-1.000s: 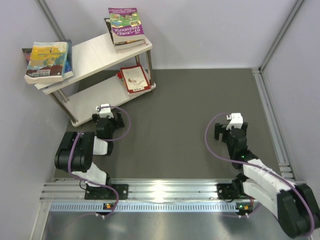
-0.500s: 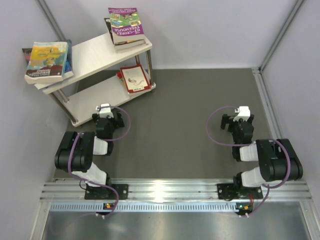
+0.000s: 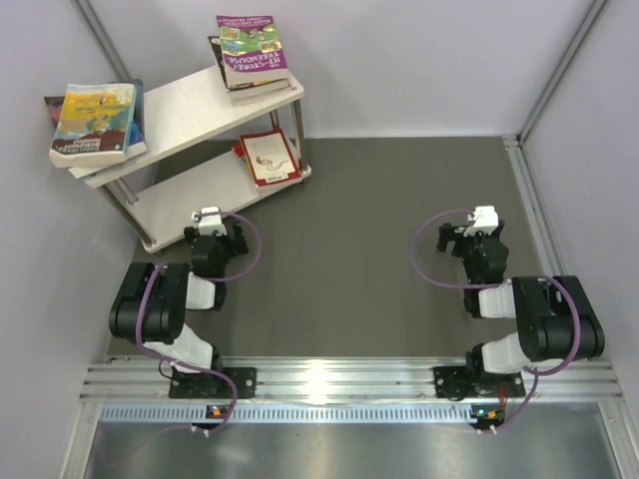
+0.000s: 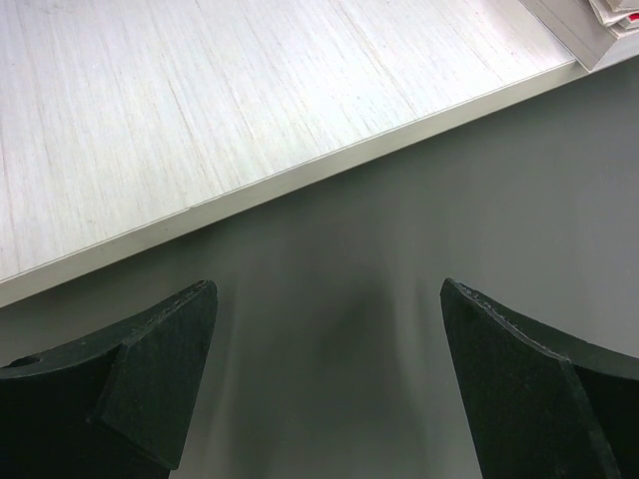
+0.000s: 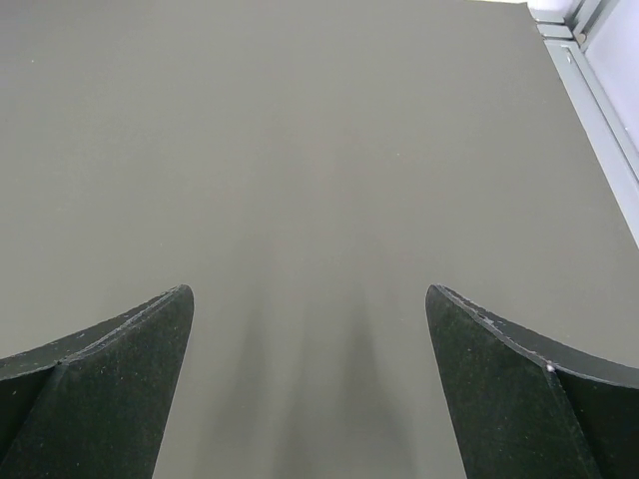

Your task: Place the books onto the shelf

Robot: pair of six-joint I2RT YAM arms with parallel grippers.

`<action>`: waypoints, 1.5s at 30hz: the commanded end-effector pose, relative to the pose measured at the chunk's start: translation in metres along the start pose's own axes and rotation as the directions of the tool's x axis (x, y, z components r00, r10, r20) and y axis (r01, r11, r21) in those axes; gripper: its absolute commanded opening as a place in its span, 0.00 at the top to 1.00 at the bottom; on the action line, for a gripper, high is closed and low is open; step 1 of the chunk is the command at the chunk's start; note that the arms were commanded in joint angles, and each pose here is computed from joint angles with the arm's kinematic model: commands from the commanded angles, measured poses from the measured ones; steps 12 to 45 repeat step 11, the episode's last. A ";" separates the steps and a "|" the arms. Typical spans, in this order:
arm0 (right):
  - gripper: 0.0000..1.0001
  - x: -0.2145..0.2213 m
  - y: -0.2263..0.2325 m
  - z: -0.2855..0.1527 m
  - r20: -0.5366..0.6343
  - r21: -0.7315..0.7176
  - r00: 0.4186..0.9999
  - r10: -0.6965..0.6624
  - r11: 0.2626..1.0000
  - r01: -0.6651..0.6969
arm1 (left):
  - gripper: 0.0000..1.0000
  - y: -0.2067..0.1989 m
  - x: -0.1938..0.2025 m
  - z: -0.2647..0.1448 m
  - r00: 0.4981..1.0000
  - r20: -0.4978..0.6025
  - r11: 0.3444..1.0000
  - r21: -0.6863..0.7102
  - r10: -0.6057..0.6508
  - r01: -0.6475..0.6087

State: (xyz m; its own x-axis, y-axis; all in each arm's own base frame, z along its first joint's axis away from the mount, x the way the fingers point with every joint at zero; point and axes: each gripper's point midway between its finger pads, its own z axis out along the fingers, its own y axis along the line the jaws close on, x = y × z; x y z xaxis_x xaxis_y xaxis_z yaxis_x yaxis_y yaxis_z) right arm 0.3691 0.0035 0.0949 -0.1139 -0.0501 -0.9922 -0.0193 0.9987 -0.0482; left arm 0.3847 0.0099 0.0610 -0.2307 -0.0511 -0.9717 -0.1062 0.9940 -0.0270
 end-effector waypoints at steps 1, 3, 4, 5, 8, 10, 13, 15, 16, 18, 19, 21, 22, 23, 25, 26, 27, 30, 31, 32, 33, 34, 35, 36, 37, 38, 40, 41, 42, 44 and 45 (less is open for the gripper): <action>0.00 -0.028 0.000 0.008 0.092 -0.010 0.996 0.009 1.000 -0.008 | 0.01 -0.003 -0.023 0.002 0.996 0.085 1.000 0.019 -0.007 0.005; 0.00 -0.028 0.000 0.008 0.091 -0.012 0.996 0.009 1.000 -0.008 | 0.02 -0.003 -0.023 0.002 0.996 0.085 1.000 0.017 -0.007 0.005; 0.00 -0.028 0.000 0.008 0.091 -0.010 0.996 0.009 1.000 -0.008 | 0.01 -0.003 -0.023 0.002 0.996 0.085 1.000 0.017 -0.007 0.005; 0.00 -0.027 0.000 0.008 0.089 -0.010 0.996 0.009 1.000 -0.008 | 0.01 -0.003 -0.022 0.002 0.996 0.084 1.000 0.019 -0.006 0.005; 0.00 -0.027 0.000 0.008 0.088 -0.010 0.996 0.009 1.000 -0.008 | 0.01 -0.003 -0.023 0.002 0.996 0.085 1.000 0.019 -0.007 0.005; 0.00 -0.027 -0.001 0.009 0.088 -0.009 0.996 0.009 1.000 -0.008 | 0.01 -0.003 -0.023 0.002 0.996 0.084 1.000 0.017 -0.006 0.005; 0.00 -0.027 0.000 0.009 0.089 -0.010 0.996 0.009 1.000 -0.008 | 0.01 -0.003 -0.023 0.002 0.996 0.084 1.000 0.019 -0.006 0.005; 0.00 -0.027 0.000 0.009 0.089 -0.010 0.996 0.009 1.000 -0.008 | 0.01 -0.003 -0.023 0.002 0.996 0.084 1.000 0.019 -0.006 0.005; 0.00 -0.027 0.000 0.009 0.089 -0.010 0.996 0.009 1.000 -0.008 | 0.01 -0.003 -0.023 0.002 0.996 0.084 1.000 0.019 -0.006 0.005; 0.00 -0.027 0.000 0.009 0.089 -0.010 0.996 0.009 1.000 -0.008 | 0.01 -0.003 -0.023 0.002 0.996 0.084 1.000 0.019 -0.006 0.005; 0.00 -0.027 0.000 0.009 0.089 -0.010 0.996 0.009 1.000 -0.008 | 0.01 -0.003 -0.023 0.002 0.996 0.084 1.000 0.019 -0.006 0.005; 0.00 -0.027 0.000 0.009 0.089 -0.010 0.996 0.009 1.000 -0.008 | 0.01 -0.003 -0.023 0.002 0.996 0.084 1.000 0.019 -0.006 0.005; 0.00 -0.027 0.000 0.009 0.089 -0.010 0.996 0.009 1.000 -0.008 | 0.01 -0.003 -0.023 0.002 0.996 0.084 1.000 0.019 -0.006 0.005; 0.00 -0.027 0.000 0.009 0.089 -0.010 0.996 0.009 1.000 -0.008 | 0.01 -0.003 -0.023 0.002 0.996 0.084 1.000 0.019 -0.006 0.005; 0.00 -0.027 0.000 0.009 0.089 -0.010 0.996 0.009 1.000 -0.008 | 0.01 -0.003 -0.023 0.002 0.996 0.084 1.000 0.019 -0.006 0.005; 0.00 -0.027 0.000 0.009 0.089 -0.010 0.996 0.009 1.000 -0.008 | 0.01 -0.003 -0.023 0.002 0.996 0.084 1.000 0.019 -0.006 0.005; 0.00 -0.027 0.000 0.009 0.089 -0.010 0.996 0.009 1.000 -0.008 | 0.01 -0.003 -0.023 0.002 0.996 0.084 1.000 0.019 -0.006 0.005; 0.00 -0.027 0.000 0.009 0.089 -0.010 0.996 0.009 1.000 -0.008 | 0.01 -0.003 -0.023 0.002 0.996 0.084 1.000 0.019 -0.006 0.005; 0.00 -0.027 0.000 0.009 0.089 -0.010 0.996 0.009 1.000 -0.008 | 0.01 -0.003 -0.023 0.002 0.996 0.084 1.000 0.019 -0.006 0.005; 0.00 -0.027 0.000 0.009 0.089 -0.010 0.996 0.009 1.000 -0.008 | 0.01 -0.003 -0.023 0.002 0.996 0.084 1.000 0.019 -0.006 0.005; 0.00 -0.027 0.000 0.009 0.089 -0.010 0.996 0.009 1.000 -0.008 | 0.01 -0.003 -0.023 0.002 0.996 0.084 1.000 0.019 -0.006 0.005; 0.00 -0.027 0.000 0.009 0.089 -0.010 0.996 0.009 1.000 -0.008 | 0.01 -0.003 -0.023 0.002 0.996 0.084 1.000 0.019 -0.006 0.005; 0.00 -0.027 0.000 0.009 0.089 -0.010 0.996 0.009 1.000 -0.008 | 0.01 -0.003 -0.023 0.002 0.996 0.084 1.000 0.019 -0.006 0.005; 0.00 -0.027 0.000 0.009 0.089 -0.010 0.996 0.009 1.000 -0.008 | 0.01 -0.003 -0.023 0.002 0.996 0.084 1.000 0.019 -0.006 0.005; 0.00 -0.027 0.000 0.009 0.089 -0.010 0.996 0.009 1.000 -0.008 | 0.01 -0.003 -0.023 0.002 0.996 0.084 1.000 0.019 -0.006 0.005; 0.00 -0.027 0.000 0.009 0.089 -0.010 0.996 0.009 1.000 -0.008 | 0.01 -0.003 -0.023 0.002 0.996 0.084 1.000 0.019 -0.006 0.005; 0.00 -0.027 0.000 0.009 0.089 -0.010 0.996 0.009 1.000 -0.008 | 0.01 -0.003 -0.023 0.002 0.996 0.084 1.000 0.019 -0.006 0.005; 0.00 -0.027 0.000 0.009 0.089 -0.010 0.996 0.009 1.000 -0.008 | 0.01 -0.003 -0.023 0.002 0.996 0.084 1.000 0.019 -0.006 0.005; 0.00 -0.027 0.000 0.009 0.089 -0.010 0.996 0.009 1.000 -0.008 | 0.01 -0.003 -0.023 0.002 0.996 0.084 1.000 0.019 -0.006 0.005; 0.00 -0.027 0.000 0.009 0.089 -0.010 0.996 0.009 1.000 -0.008 | 0.01 -0.003 -0.023 0.002 0.996 0.084 1.000 0.019 -0.006 0.005; 0.00 -0.027 0.000 0.009 0.089 -0.010 0.996 0.009 1.000 -0.008 | 0.01 -0.003 -0.023 0.002 0.996 0.084 1.000 0.019 -0.006 0.005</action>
